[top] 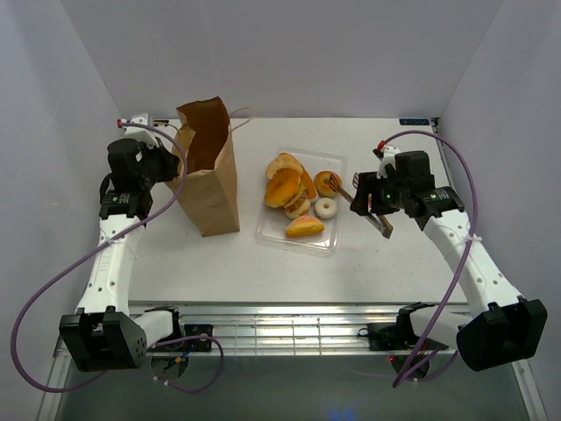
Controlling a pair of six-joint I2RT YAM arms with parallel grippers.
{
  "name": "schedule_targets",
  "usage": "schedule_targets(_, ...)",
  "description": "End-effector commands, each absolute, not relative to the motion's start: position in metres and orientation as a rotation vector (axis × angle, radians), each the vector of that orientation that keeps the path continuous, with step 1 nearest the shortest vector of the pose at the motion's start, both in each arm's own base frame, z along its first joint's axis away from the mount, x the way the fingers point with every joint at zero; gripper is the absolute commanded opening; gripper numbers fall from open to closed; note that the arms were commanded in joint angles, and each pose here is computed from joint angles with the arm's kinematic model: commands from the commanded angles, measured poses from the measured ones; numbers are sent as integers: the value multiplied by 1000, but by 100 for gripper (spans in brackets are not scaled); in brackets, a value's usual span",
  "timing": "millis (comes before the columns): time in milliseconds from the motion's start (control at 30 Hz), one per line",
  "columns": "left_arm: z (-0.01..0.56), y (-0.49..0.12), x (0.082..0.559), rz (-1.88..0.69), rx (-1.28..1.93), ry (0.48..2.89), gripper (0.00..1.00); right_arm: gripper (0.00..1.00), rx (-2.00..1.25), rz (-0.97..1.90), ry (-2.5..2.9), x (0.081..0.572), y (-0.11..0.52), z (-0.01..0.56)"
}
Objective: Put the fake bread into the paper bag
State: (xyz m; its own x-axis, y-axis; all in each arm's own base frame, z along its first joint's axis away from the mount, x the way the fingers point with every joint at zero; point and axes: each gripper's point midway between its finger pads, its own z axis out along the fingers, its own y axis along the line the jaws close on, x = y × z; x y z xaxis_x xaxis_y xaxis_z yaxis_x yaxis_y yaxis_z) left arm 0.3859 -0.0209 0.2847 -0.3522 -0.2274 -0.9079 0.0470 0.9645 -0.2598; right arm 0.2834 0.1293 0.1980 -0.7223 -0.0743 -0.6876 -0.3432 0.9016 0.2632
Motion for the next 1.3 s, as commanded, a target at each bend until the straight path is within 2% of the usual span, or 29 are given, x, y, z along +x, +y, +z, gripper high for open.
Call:
schedule_targets(0,286,-24,376,-327,-148,1874,0,66,-321,569,2272,285,141,226)
schedule_targets(600,306,-49,342,-434,-70,1744,0,64,-315,732,2281,289,170,214)
schedule_targets(1267,305,-50,335,-422,-82,1744,0,63,-314,823,2336,297,211,181)
